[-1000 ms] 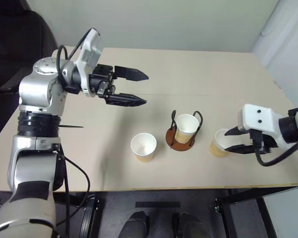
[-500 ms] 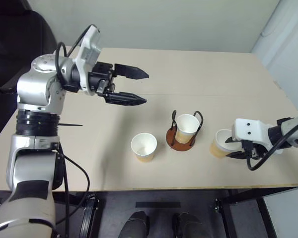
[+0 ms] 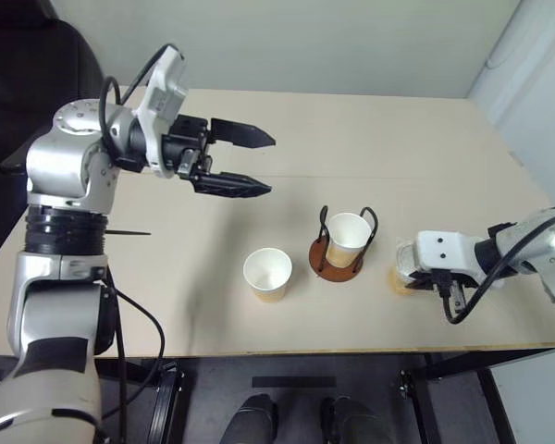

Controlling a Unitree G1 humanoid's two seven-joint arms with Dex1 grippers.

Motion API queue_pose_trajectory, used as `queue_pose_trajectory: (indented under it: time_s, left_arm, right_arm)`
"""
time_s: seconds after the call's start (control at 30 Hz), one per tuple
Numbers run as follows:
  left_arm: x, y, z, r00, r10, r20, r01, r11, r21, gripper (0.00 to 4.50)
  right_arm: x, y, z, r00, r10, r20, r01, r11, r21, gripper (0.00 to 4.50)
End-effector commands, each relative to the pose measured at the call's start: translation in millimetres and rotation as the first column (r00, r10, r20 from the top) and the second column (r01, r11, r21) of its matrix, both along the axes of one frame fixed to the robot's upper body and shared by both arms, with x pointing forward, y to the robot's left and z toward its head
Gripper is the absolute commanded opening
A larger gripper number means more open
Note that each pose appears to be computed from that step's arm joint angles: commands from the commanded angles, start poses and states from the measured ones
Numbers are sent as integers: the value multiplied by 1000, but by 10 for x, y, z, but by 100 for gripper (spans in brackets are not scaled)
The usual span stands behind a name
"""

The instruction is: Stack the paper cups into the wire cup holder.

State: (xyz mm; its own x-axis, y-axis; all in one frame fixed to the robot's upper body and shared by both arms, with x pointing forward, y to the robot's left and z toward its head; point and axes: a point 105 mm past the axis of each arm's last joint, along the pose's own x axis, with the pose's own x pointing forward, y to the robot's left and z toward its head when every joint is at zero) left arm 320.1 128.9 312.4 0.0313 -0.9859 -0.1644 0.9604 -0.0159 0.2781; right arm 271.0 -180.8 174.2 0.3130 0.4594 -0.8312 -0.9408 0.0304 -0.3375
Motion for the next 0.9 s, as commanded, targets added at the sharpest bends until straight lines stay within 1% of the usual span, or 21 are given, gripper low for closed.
queue_pose_trajectory:
  time_s: [0.03,0.17,0.33,0.4,0.47,0.57,0.6,0.7,0.83,0.9]
  left_arm:
    - [-64,33,77,999,-2,43,1,1000,1,450]
    - [-61,45,69,999,3,39,-3,1000,1,450]
    - [-41,30,64,999,1,36,-1,1000,3,450]
    - [-32,23,67,999,-3,36,2,1000,5,450]
    - [-25,18,67,999,-5,36,4,1000,6,450]
    - [-20,5,63,999,-9,35,9,1000,6,450]
    - [-19,1,62,999,-11,35,11,1000,7,450]
    - [-16,-4,55,999,-13,33,13,1000,9,450]
    - [-19,0,48,999,-12,31,12,1000,10,450]
    - [-23,5,46,999,-11,31,10,1000,11,450]
  right_arm:
    - [12,35,466,989,5,151,-7,1000,10,2]
    - [14,95,714,973,13,230,-17,1000,15,2]
    - [82,196,1098,930,43,365,-49,999,8,2]
    - [95,292,1291,904,70,421,-84,996,14,2]
    - [94,397,1408,889,98,448,-121,992,22,2]
    - [63,613,1517,868,157,471,-198,979,40,2]
    - [47,681,1522,864,180,470,-224,974,38,2]
    - [-4,860,1380,871,257,418,-296,955,29,2]
    - [23,878,1161,890,288,353,-310,951,7,2]
    - [36,864,1111,895,291,338,-309,951,-1,2]
